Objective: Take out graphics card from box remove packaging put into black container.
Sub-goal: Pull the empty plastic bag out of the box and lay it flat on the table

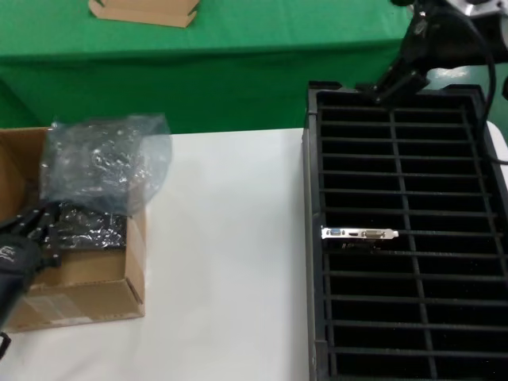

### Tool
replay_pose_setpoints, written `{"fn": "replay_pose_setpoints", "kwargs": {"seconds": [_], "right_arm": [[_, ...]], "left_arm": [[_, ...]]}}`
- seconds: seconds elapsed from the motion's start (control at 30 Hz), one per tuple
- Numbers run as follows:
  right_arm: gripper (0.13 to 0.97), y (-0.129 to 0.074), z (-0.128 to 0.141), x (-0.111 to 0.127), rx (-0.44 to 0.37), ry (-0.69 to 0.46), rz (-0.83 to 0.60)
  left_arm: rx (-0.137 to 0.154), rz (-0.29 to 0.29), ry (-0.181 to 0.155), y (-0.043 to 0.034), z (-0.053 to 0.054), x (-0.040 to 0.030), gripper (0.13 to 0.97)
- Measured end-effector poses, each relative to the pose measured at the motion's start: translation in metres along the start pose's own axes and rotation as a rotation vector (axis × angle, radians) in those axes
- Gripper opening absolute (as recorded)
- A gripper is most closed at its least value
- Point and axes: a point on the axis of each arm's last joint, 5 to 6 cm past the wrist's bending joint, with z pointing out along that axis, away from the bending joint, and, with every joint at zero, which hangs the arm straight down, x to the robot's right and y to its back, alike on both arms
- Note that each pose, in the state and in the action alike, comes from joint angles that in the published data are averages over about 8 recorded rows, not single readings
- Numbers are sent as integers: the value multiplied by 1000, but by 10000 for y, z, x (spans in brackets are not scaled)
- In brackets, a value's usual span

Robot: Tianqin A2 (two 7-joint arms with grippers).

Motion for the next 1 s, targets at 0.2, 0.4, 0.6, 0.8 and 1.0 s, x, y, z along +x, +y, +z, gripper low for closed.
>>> {"fn": "replay_pose_setpoints", "kwargs": {"seconds": [0.2, 0.4, 0.6, 0.8, 1.0], "right_arm": [[917, 128, -200, -291, 81, 146, 43], [947, 314, -308, -576, 165, 241, 101], [964, 584, -337, -845, 233, 286, 170], [965, 881, -339, -1038, 278, 319, 236], [966, 1132, -300, -1168, 317, 351, 298]], "left_arm": [[-20, -25, -85, -53, -48, -108, 139], [-51, -90, -274, -131, -123, -334, 139], [-112, -106, -482, -154, -235, -697, 139], [-249, -85, -676, 50, -409, -1123, 139], [-401, -99, -788, 372, -470, -1341, 139]]}}
